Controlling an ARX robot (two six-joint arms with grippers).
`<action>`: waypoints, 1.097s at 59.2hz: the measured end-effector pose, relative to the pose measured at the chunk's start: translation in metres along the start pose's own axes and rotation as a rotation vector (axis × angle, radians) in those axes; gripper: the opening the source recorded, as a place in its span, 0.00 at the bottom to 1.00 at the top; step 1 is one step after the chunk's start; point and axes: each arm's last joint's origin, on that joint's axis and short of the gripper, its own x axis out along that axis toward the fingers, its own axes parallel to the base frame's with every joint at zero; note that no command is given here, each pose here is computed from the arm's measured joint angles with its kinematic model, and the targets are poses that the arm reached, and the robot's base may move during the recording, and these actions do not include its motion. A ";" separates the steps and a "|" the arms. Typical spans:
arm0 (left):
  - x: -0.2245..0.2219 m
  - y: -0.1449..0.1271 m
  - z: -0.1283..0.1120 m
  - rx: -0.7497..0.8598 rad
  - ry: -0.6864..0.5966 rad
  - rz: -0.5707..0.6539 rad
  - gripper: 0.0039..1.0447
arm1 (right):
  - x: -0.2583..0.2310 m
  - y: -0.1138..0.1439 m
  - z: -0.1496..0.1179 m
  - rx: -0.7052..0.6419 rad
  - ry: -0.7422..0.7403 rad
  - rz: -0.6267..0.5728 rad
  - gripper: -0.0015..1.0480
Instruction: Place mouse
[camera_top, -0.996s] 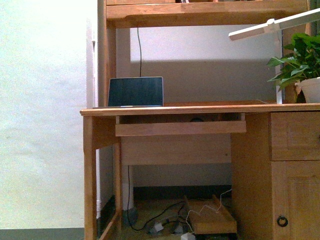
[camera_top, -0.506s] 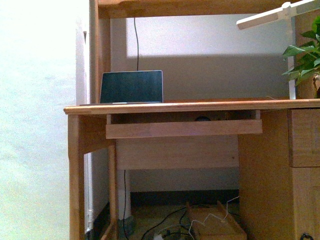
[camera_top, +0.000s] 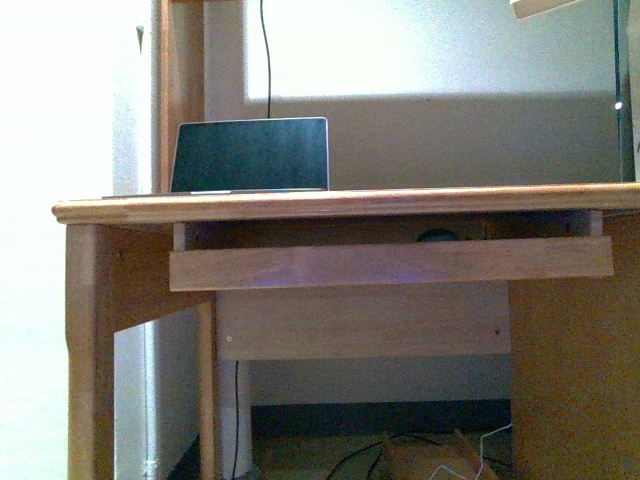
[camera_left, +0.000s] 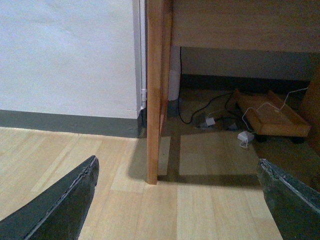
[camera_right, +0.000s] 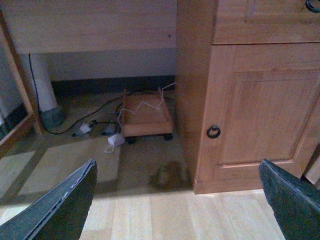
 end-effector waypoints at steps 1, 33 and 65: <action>0.000 0.000 0.000 0.000 0.000 0.000 0.93 | 0.000 0.000 0.000 0.000 0.000 0.001 0.93; 0.000 0.000 0.000 0.000 0.000 0.000 0.93 | 0.000 0.000 0.000 0.000 0.000 0.002 0.93; 0.000 0.000 0.000 0.000 0.000 0.000 0.93 | 0.000 0.000 0.000 0.000 0.000 0.000 0.93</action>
